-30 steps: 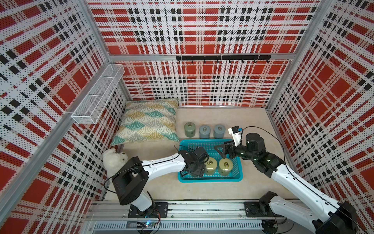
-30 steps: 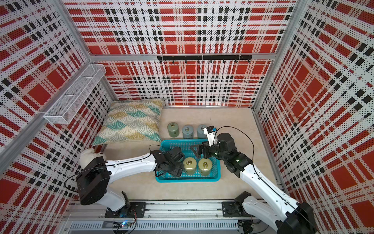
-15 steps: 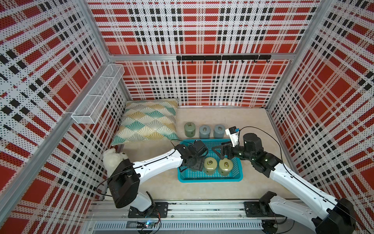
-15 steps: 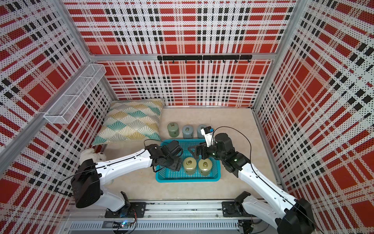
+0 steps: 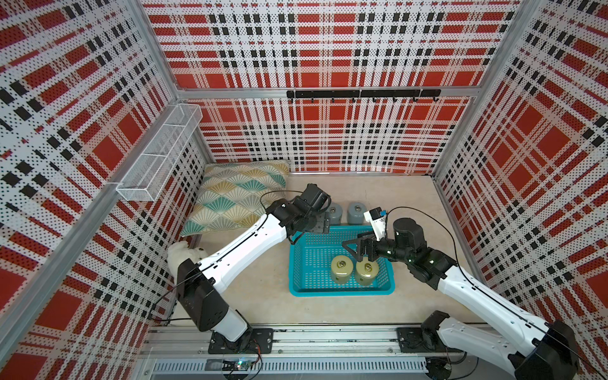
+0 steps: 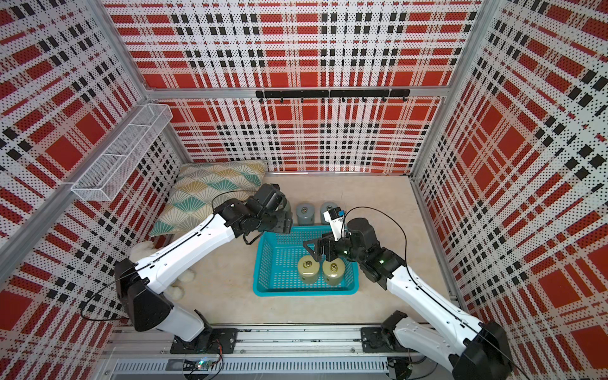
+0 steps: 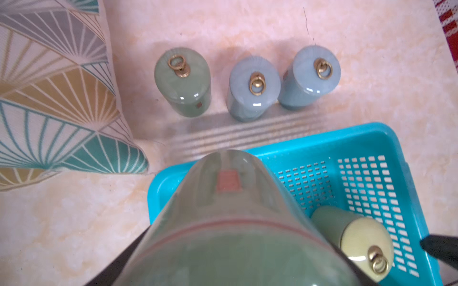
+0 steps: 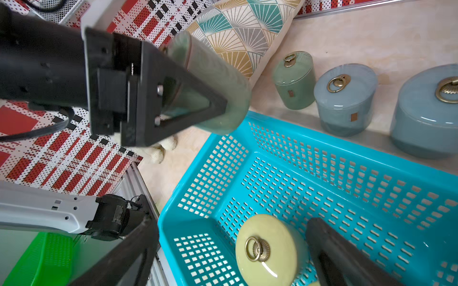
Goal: Take the tea canister out of the basket
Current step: Move the tea canister to the center of the board.
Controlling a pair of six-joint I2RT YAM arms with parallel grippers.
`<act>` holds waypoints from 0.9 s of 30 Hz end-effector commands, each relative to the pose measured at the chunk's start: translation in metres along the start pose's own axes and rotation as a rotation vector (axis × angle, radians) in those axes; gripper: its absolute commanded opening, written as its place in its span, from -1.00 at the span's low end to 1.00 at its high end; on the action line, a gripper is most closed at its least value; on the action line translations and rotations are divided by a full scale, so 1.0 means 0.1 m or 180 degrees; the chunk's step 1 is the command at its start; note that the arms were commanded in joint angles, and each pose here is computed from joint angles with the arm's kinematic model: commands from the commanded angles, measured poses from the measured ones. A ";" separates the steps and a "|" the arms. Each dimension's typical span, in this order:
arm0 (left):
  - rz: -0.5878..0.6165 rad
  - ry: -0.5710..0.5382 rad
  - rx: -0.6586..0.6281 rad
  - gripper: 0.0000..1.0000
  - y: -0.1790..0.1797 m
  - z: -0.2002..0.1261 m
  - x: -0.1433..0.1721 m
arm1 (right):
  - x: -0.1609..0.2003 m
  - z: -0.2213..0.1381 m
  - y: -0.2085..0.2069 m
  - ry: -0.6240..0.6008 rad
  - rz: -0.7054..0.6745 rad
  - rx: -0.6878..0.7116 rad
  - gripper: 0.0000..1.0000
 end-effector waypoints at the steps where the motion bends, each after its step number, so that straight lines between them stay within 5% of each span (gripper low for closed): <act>1: 0.0002 -0.0244 -0.0144 0.41 0.09 0.03 -0.31 | -0.01 -0.01 0.05 -0.0071 -0.0044 -0.0051 1.00; 12: -0.0225 -0.0486 -0.0396 0.41 0.33 0.55 -1.07 | 0.03 0.06 0.07 -0.0022 -0.0100 -0.0002 1.00; 27: -0.0401 -0.0666 -0.0503 0.40 0.79 1.33 -1.60 | -0.01 -0.10 0.04 -0.0511 -0.0196 0.0283 1.00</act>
Point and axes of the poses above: each gripper's point midway between its finger pads, its own z axis out along the fingers, its own y axis along the line the jaws close on, x = y × z, the point moved 6 cm from there along -z, back along the fingers, and after that the axes turned 1 degree about z, right-handed, at the moved point
